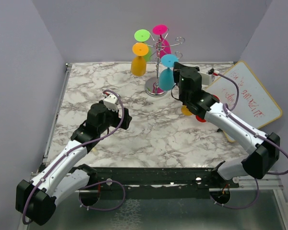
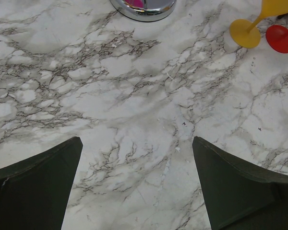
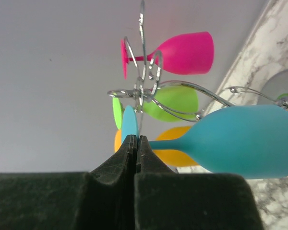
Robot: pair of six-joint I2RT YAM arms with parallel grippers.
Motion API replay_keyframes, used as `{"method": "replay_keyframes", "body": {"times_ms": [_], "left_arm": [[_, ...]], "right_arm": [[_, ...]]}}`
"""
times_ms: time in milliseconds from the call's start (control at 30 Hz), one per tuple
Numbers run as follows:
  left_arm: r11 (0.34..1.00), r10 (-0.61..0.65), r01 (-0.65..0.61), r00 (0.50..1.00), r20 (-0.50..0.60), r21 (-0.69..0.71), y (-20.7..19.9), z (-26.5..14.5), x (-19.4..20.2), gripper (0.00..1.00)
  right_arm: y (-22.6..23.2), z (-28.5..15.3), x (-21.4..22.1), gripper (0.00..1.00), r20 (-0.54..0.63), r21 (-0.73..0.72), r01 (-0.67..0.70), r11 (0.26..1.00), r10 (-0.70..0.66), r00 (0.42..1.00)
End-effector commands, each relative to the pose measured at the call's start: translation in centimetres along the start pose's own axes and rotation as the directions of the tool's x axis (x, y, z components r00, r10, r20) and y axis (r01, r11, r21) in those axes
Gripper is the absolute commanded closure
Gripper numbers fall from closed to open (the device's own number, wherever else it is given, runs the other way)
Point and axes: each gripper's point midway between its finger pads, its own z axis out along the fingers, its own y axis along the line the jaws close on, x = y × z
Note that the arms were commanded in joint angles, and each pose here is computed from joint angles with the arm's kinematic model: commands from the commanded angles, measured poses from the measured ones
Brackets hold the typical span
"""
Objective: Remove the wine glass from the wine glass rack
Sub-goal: Pick up the wine glass from the wine rack, then place the wine glass at the center of the board.
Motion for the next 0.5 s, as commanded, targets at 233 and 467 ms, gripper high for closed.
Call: {"method": "replay_keyframes", "body": {"times_ms": [233, 467], "left_arm": [[1.000, -0.003, 0.004, 1.000, 0.026, -0.021, 0.3, -0.7, -1.3, 0.01], [0.999, -0.008, 0.009, 0.999, 0.044, -0.037, 0.6, -0.9, -1.7, 0.01]], "right_arm": [[-0.5, -6.5, -0.3, 0.99, -0.215, -0.258, 0.347, 0.902, -0.404, 0.889], [-3.2, -11.5, 1.2, 0.99, -0.316, -0.494, 0.400, 0.772, -0.588, 0.745]]}}
